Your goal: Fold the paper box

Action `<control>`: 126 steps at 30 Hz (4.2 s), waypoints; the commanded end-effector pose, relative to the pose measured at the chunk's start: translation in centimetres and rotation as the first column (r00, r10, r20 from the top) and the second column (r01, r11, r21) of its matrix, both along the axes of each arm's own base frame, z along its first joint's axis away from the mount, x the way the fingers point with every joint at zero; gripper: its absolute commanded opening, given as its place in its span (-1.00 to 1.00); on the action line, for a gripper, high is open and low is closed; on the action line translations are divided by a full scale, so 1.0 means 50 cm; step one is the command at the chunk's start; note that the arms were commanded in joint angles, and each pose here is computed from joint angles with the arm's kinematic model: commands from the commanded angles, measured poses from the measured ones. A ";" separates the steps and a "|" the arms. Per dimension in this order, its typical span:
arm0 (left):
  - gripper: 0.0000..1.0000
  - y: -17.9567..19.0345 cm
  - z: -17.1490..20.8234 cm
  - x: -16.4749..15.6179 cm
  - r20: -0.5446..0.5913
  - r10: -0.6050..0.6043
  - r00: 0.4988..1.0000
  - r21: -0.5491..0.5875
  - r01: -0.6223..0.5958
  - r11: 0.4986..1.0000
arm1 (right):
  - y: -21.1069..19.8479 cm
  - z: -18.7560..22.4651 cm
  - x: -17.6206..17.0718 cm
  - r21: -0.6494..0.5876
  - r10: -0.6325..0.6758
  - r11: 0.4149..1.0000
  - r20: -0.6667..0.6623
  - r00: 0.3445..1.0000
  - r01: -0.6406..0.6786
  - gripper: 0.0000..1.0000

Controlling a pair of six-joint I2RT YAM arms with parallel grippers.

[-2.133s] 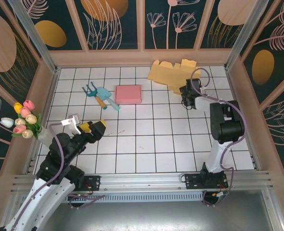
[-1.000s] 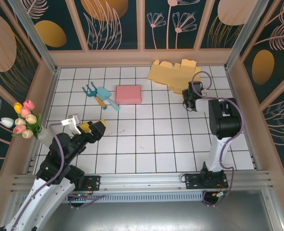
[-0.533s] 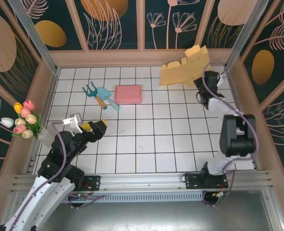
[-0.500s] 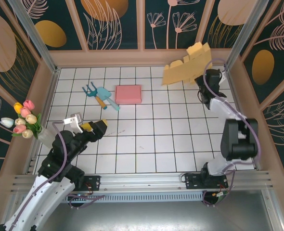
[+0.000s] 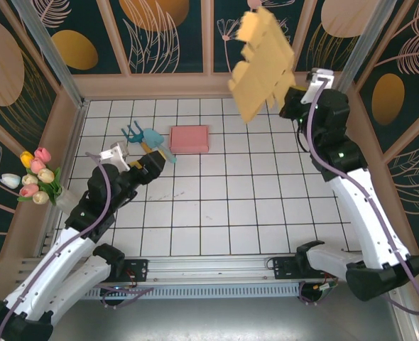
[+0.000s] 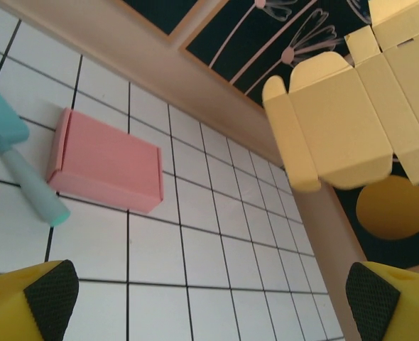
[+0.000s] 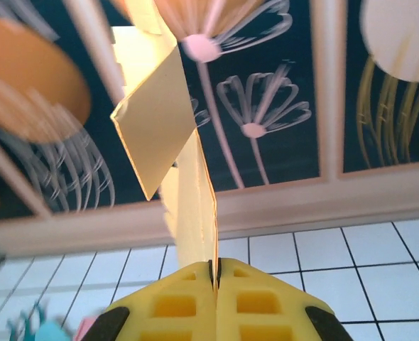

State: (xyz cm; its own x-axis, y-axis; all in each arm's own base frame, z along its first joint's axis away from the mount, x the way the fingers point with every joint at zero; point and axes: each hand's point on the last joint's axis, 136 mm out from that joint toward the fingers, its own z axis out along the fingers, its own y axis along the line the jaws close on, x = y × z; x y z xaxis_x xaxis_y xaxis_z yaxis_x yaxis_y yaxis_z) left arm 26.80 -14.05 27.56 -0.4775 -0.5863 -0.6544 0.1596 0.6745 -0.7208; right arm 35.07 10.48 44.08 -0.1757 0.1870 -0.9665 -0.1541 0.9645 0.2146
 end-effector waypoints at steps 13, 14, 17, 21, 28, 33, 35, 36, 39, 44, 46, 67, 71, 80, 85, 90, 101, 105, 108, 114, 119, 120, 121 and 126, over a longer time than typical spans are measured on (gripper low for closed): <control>0.74 -0.055 0.120 0.024 0.308 -0.151 0.939 0.127 0.116 0.985 | 0.152 -0.093 -0.160 -0.179 0.513 0.823 -0.172 0.841 -0.539 -1.00; 0.73 -0.064 0.120 0.024 0.320 -0.177 0.931 0.143 0.137 0.980 | 0.156 -0.098 -0.164 -0.177 0.528 0.812 -0.181 0.830 -0.556 -1.00; 0.73 -0.066 0.117 0.035 0.362 -0.190 0.913 0.218 0.115 0.969 | 0.169 -0.110 -0.174 -0.174 0.564 0.784 -0.203 0.801 -0.596 -1.00; 0.73 -0.072 0.121 0.054 0.384 -0.196 0.902 0.266 0.096 0.959 | 0.181 -0.119 -0.183 -0.163 0.593 0.761 -0.219 0.775 -0.628 -1.00; 0.67 -0.074 0.104 0.098 0.356 -0.179 0.917 0.352 0.046 0.935 | 0.194 -0.132 -0.201 -0.154 0.629 0.726 -0.246 0.738 -0.670 -1.00; 0.49 -0.091 0.113 0.092 0.388 -0.219 0.895 0.336 0.084 0.938 | 0.198 -0.150 -0.206 -0.157 0.635 0.713 -0.268 0.724 -0.683 -1.00; 0.34 -0.107 0.118 0.086 0.398 -0.260 0.880 0.332 0.126 0.935 | 0.199 -0.158 -0.204 -0.155 0.633 0.712 -0.280 0.722 -0.685 -1.00; 0.21 -0.112 0.117 0.087 0.395 -0.272 0.877 0.333 0.140 0.933 | 0.199 -0.160 -0.203 -0.156 0.631 0.713 -0.283 0.722 -0.684 -1.00; -0.39 -0.119 0.112 0.097 0.376 -0.276 0.885 0.331 0.150 0.932 | 0.195 -0.163 -0.196 -0.165 0.614 0.725 -0.286 0.736 -0.669 -1.00; -1.00 -0.099 0.100 0.115 0.315 -0.201 0.927 0.308 0.100 0.946 | 0.177 -0.141 -0.180 -0.184 0.561 0.771 -0.256 0.787 -0.609 -0.91; -1.00 -0.098 0.095 0.104 0.309 -0.194 0.931 0.261 0.113 0.959 | 0.156 -0.123 -0.164 -0.201 0.498 0.818 -0.219 0.839 -0.539 -0.65; -1.00 -0.140 -0.055 0.043 0.349 -0.210 0.913 0.378 0.068 0.923 | 0.232 -0.204 -0.228 -0.809 0.840 0.167 -0.184 0.511 -0.564 0.07; -1.00 -0.132 -0.070 0.038 0.400 -0.209 0.892 0.449 0.008 0.894 | 0.235 -0.274 -0.182 -0.828 0.787 0.047 -0.314 0.531 -0.559 0.13; -1.00 -0.135 -0.102 0.015 0.464 -0.280 0.840 0.537 -0.016 0.843 | 0.238 -0.342 -0.111 -0.797 0.658 -0.097 -0.501 0.562 -0.596 0.15; -1.00 -0.144 -0.114 0.018 0.450 -0.299 0.842 0.555 -0.001 0.832 | 0.255 -0.340 -0.110 -0.803 0.646 -0.133 -0.515 0.563 -0.581 0.15; -1.00 -0.155 -0.121 0.012 0.449 -0.325 0.832 0.558 0.022 0.829 | 0.273 -0.335 -0.104 -0.806 0.639 -0.152 -0.522 0.565 -0.573 0.15; -1.00 -0.155 -0.115 0.001 0.469 -0.336 0.817 0.548 0.029 0.836 | 0.266 -0.375 -0.093 -0.730 0.559 -0.193 -0.631 0.538 -0.656 0.00; -1.00 -0.151 -0.116 0.004 0.467 -0.325 0.822 0.548 0.020 0.837 | 0.264 -0.378 -0.100 -0.701 0.549 -0.200 -0.659 0.514 -0.685 -0.30; -1.00 -0.151 -0.116 0.003 0.467 -0.324 0.823 0.544 0.021 0.839 | 0.262 -0.381 -0.102 -0.693 0.541 -0.206 -0.669 0.510 -0.691 -0.41; -1.00 -0.151 -0.116 0.005 0.463 -0.315 0.828 0.537 0.020 0.843 | 0.261 -0.384 -0.111 -0.677 0.543 -0.207 -0.680 0.492 -0.707 -0.90; -0.85 -0.129 -0.113 0.012 0.447 -0.233 0.864 0.480 -0.011 0.877 | 0.255 -0.412 -0.117 -0.620 0.527 -0.204 -0.722 0.449 -0.758 -1.00; -0.70 -0.117 -0.107 0.012 0.449 -0.198 0.871 0.452 -0.031 0.891 | 0.252 -0.424 -0.114 -0.599 0.519 -0.203 -0.736 0.434 -0.774 -1.00; -0.53 -0.101 -0.099 0.012 0.450 -0.152 0.880 0.418 -0.058 0.907 | 0.246 -0.437 -0.110 -0.577 0.507 -0.204 -0.754 0.419 -0.791 -1.00; -0.17 -0.026 -0.078 0.003 0.417 0.058 0.907 0.258 -0.179 0.949 | 0.232 -0.483 -0.094 -0.447 0.469 -0.206 -0.825 0.313 -0.870 -1.00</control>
